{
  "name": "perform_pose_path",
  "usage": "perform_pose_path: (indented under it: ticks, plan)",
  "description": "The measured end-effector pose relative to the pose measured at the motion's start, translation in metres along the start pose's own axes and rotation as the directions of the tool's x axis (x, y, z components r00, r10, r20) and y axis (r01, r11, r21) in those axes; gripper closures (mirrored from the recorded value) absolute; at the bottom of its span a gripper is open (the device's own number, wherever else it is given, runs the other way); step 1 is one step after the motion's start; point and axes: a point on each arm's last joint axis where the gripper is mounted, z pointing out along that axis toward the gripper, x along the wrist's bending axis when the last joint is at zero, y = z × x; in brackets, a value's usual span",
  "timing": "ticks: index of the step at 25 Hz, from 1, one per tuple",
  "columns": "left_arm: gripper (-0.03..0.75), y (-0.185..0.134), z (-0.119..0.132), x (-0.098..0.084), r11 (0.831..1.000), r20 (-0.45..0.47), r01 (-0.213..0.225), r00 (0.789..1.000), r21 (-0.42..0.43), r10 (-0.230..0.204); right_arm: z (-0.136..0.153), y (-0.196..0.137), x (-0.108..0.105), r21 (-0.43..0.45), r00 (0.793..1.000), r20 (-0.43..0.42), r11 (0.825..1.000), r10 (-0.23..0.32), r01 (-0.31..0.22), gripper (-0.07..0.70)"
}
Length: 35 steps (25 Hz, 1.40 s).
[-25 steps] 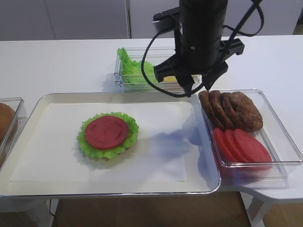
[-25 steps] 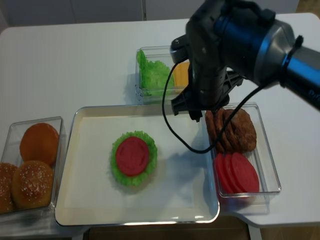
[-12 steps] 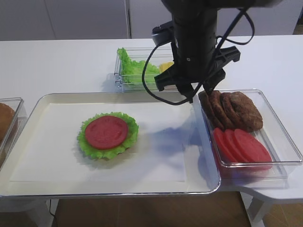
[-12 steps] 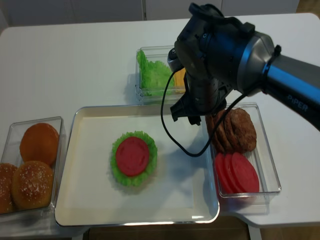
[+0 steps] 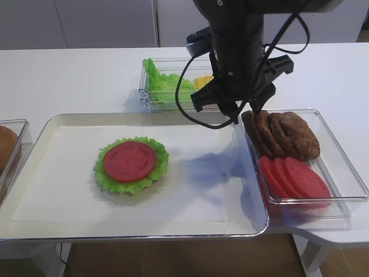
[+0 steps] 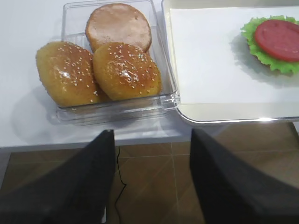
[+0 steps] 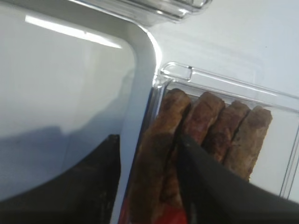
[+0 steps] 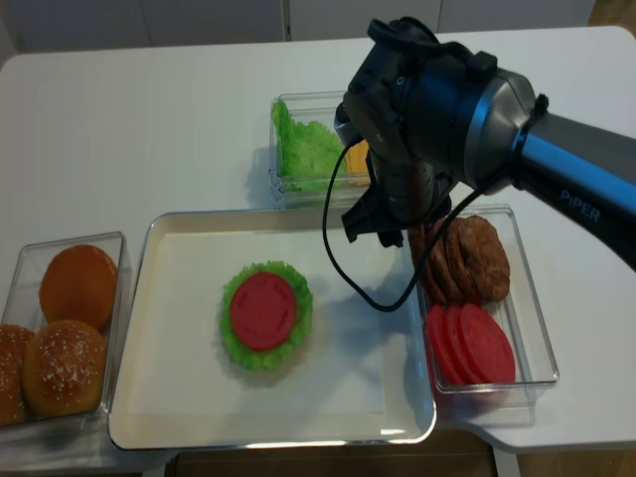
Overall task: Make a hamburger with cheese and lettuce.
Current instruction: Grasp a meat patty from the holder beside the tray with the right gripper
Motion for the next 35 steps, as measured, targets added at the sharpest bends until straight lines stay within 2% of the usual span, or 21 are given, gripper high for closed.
perform_pose_path:
  ticks: [13, 15, 21, 31, 35]
  plan:
    - [0.334, 0.0000, 0.0000, 0.0000, 1.000, 0.000, 0.000, 1.000, 0.000, 0.000, 0.0057, 0.0013, 0.0005, 0.004, 1.000, 0.023, 1.000, -0.011, 0.011, 0.334]
    - [0.334, 0.0000, 0.0000, 0.0000, 1.000, 0.000, 0.000, 1.000, 0.000, 0.000, 0.0057, 0.0014, 0.0004, 0.003, 1.000, 0.025, 1.000, -0.012, 0.012, 0.356]
    - [0.334, 0.0000, 0.0000, 0.0000, 1.000, 0.000, 0.000, 1.000, 0.000, 0.000, 0.0054, 0.0012, 0.0012, 0.003, 1.000, 0.024, 1.000, -0.014, 0.014, 0.493]
    - [0.334, 0.0000, 0.0000, 0.0000, 1.000, 0.000, 0.000, 1.000, 0.000, 0.000, 0.0050, 0.0015, 0.0011, 0.001, 1.000, 0.024, 1.000, -0.013, 0.013, 0.517]
    - [0.334, 0.0000, 0.0000, 0.0000, 1.000, 0.000, 0.000, 1.000, 0.000, 0.000, 0.0050, 0.0015, 0.0010, 0.000, 1.000, 0.025, 1.000, 0.010, -0.010, 0.519]
